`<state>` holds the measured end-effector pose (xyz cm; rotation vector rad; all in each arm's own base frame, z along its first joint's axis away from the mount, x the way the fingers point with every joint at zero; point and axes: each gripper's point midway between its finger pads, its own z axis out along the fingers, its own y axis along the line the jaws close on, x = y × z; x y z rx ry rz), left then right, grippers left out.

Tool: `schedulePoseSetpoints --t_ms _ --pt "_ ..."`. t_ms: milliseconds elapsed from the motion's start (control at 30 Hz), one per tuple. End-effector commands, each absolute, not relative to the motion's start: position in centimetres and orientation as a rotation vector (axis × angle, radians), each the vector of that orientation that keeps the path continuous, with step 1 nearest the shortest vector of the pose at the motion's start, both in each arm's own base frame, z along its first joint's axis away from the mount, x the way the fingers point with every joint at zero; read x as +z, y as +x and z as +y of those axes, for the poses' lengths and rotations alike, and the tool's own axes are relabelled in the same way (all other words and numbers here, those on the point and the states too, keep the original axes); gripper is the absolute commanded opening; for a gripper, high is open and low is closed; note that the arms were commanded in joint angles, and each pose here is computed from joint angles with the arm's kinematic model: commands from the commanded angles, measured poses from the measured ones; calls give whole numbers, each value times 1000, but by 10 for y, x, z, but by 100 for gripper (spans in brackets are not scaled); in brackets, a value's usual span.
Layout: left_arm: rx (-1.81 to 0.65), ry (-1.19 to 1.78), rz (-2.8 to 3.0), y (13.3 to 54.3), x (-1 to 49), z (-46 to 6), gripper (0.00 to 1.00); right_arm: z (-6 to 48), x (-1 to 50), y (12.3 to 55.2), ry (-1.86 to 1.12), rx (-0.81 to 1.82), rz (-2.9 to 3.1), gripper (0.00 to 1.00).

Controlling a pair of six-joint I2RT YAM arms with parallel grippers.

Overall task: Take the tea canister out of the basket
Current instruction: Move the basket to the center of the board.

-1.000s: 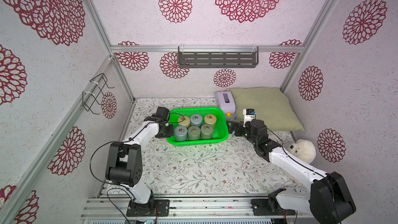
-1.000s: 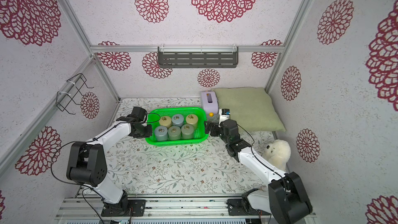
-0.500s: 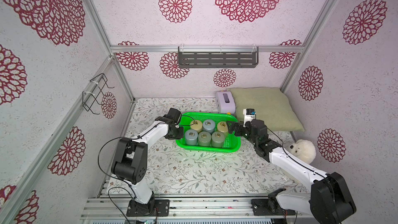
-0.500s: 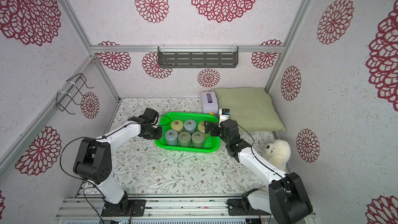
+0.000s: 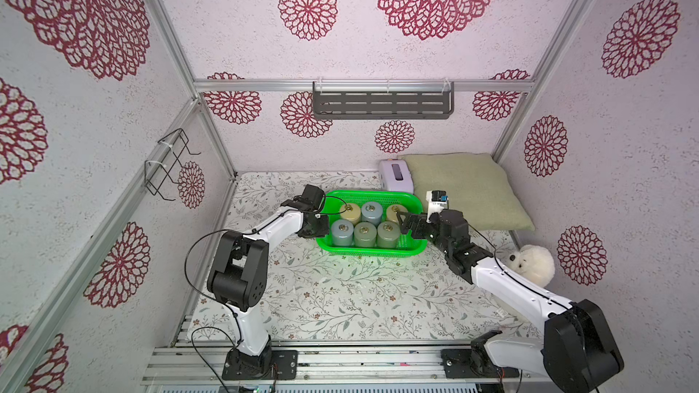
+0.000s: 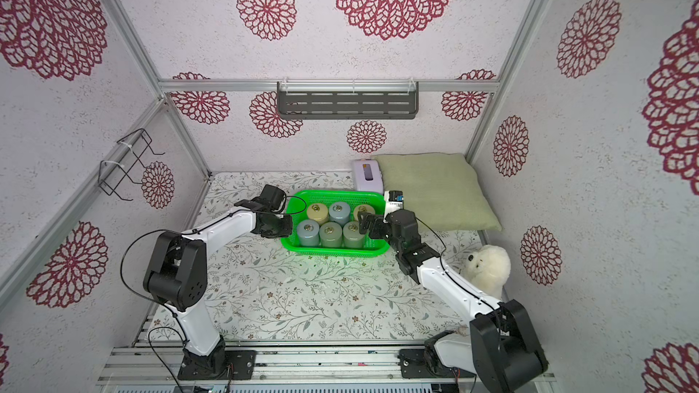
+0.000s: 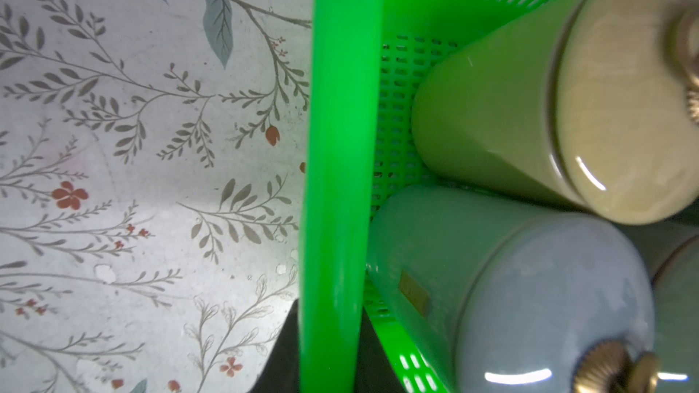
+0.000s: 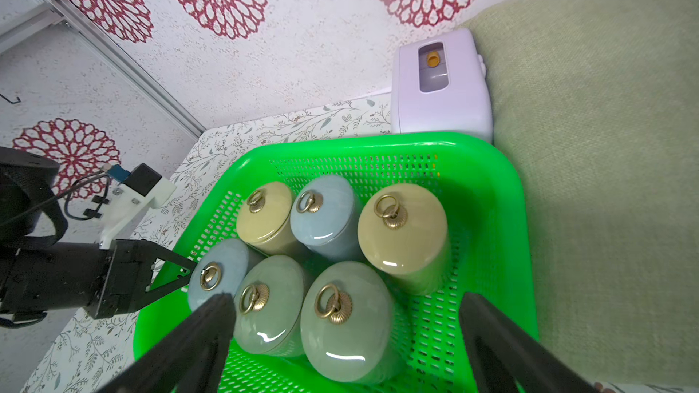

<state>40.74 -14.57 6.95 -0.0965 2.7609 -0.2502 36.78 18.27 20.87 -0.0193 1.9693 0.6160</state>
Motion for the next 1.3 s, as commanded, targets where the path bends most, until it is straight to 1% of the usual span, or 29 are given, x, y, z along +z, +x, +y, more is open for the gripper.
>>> schedulePoseSetpoints --t_ms 0,33,100,167,233,300,333,600,733,967,1267 --pt "-208 -181 2688 429 74 -141 0 183 212 370 0 622 1943 99" --pt "-198 -169 2685 429 76 -140 10 183 211 369 -1 625 1948 99" --pt "-187 -157 2674 429 82 -138 24 185 212 369 -5 639 1949 99" --pt "-187 -142 2662 430 88 -138 47 189 212 368 -17 659 1952 99" --pt "-175 -141 2648 429 96 -136 79 192 212 366 -32 675 1954 99" --pt "-180 -144 2624 428 106 -135 95 193 213 365 -32 690 1959 99" --pt "-184 -151 2613 428 112 -134 98 195 213 364 -39 700 1964 99" --pt "-224 -130 2558 406 159 -133 97 211 208 352 -92 755 2054 99" --pt "-335 -55 2552 394 169 -147 97 214 199 341 -138 761 2096 99" --pt "-416 101 2602 378 156 -181 97 220 202 326 -211 801 2087 99" --pt "-319 204 2709 385 131 -203 97 216 211 317 -213 815 2048 99"
